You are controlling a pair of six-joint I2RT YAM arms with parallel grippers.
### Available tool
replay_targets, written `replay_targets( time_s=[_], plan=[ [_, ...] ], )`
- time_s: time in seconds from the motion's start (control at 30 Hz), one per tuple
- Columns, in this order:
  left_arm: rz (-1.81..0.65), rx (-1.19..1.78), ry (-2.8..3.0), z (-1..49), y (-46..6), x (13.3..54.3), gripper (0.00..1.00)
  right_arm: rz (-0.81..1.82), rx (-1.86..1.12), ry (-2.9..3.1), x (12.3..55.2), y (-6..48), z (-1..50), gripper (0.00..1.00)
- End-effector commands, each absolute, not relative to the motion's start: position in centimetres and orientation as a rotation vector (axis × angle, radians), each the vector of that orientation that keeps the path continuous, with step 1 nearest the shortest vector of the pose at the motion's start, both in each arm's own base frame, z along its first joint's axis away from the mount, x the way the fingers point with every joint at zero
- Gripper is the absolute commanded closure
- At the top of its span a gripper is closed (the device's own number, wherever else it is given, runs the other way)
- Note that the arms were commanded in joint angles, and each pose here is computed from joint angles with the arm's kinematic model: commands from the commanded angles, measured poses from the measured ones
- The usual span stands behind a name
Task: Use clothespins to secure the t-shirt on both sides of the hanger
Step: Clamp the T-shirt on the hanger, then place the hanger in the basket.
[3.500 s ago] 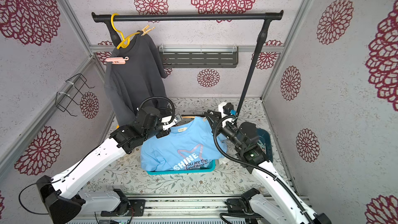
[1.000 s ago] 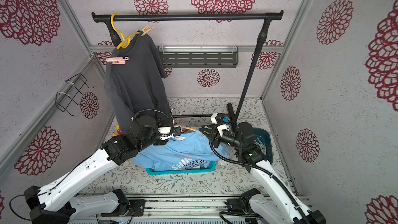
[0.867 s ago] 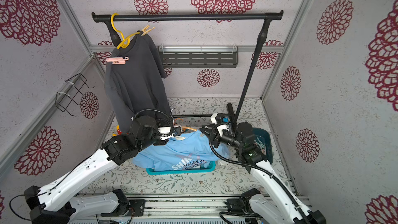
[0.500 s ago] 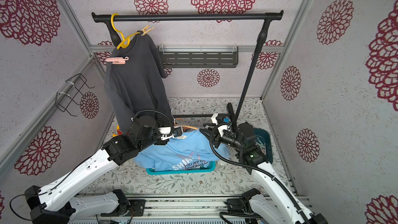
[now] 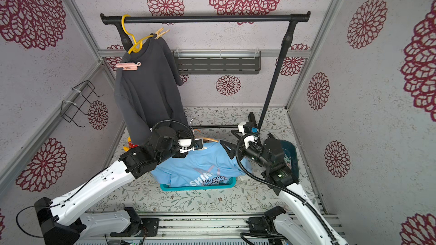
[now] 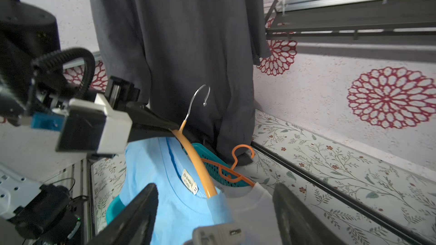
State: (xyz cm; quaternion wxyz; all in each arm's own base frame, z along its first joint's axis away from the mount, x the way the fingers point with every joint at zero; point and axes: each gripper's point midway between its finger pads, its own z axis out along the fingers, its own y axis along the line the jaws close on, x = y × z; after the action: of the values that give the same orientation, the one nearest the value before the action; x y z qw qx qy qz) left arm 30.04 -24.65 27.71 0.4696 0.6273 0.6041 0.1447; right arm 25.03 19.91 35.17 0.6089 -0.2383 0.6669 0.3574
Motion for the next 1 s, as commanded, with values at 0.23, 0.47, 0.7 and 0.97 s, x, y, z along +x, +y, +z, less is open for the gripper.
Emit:
replay_targets(
  time_s=[0.23,0.47,0.7,0.97],
  plan=[
    [0.275,1.562,1.632,24.3,-25.2,31.3,1.00,0.477,0.245,1.693,26.9,7.8,33.8,0.36],
    [0.172,1.519,1.755,23.0,-25.7,32.1,1.00,0.191,0.389,1.889,29.4,3.7,27.5,0.41],
    [0.124,1.465,1.861,21.9,-25.3,33.2,0.93,0.123,0.779,1.990,29.2,-2.5,20.0,0.43],
    [0.109,1.429,1.914,21.1,-25.5,33.6,0.85,0.123,1.056,2.032,27.4,-6.4,14.9,0.41]
  ],
)
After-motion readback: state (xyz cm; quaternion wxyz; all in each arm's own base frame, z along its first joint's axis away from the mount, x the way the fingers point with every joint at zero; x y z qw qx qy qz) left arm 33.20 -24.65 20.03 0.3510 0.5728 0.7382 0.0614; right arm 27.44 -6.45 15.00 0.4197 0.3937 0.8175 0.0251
